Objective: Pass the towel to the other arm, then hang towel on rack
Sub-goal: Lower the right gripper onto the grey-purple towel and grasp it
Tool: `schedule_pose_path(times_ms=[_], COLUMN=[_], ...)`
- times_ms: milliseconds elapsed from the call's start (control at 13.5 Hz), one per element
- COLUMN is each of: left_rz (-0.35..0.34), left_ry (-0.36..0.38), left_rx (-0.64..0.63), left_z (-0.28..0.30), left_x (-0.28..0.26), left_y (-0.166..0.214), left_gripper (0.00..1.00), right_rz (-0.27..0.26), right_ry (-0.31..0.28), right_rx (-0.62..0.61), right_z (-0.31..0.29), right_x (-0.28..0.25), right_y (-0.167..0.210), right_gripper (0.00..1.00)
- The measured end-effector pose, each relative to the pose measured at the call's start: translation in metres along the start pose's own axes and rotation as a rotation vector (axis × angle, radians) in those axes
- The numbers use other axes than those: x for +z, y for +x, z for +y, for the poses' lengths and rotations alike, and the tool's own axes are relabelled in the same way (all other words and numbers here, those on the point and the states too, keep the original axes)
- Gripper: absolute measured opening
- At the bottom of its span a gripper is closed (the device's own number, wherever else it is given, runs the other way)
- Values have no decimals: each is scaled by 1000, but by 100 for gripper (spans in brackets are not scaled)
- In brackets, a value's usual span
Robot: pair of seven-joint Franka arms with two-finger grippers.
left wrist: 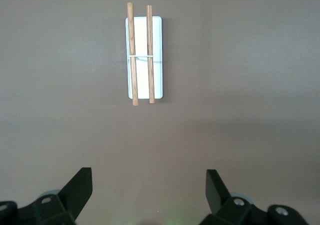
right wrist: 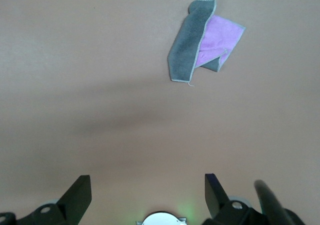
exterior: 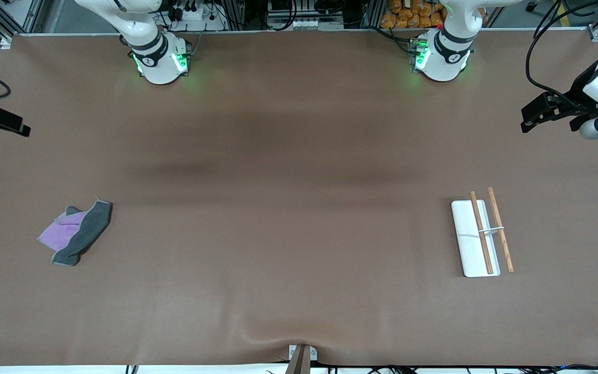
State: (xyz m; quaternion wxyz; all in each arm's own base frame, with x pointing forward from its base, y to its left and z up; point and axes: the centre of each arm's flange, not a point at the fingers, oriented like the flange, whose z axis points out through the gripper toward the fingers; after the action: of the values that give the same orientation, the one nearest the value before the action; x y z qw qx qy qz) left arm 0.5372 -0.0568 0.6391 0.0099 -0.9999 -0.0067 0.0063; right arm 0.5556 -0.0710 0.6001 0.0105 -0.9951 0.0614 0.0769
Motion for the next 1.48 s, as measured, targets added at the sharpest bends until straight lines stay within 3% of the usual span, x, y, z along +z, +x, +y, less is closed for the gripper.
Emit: schedule_pose_path(times_ms=[148,296,667,1111,1481], left_rz=[0,4,-2,-1,-29], left_ry=[0,-1,-11,-28,-38], left_rx=[0,0,3,25,-61], left_z=[0,0,3,34,111], left_x=[0,3,37,81,150], left_y=[1,3,31,60,82], left_gripper=[100,100,100,100,100], right_rz=[15,-6,-71,-5,7], right_ry=[-4,-8,8,-3,-84], right_rx=[4,27,154,25,-150], right_z=[2,13,116,127,163], right_x=[22,45,159,252,323], right_y=[25,42,99,150,167], right_gripper=[100,100,100,100,100])
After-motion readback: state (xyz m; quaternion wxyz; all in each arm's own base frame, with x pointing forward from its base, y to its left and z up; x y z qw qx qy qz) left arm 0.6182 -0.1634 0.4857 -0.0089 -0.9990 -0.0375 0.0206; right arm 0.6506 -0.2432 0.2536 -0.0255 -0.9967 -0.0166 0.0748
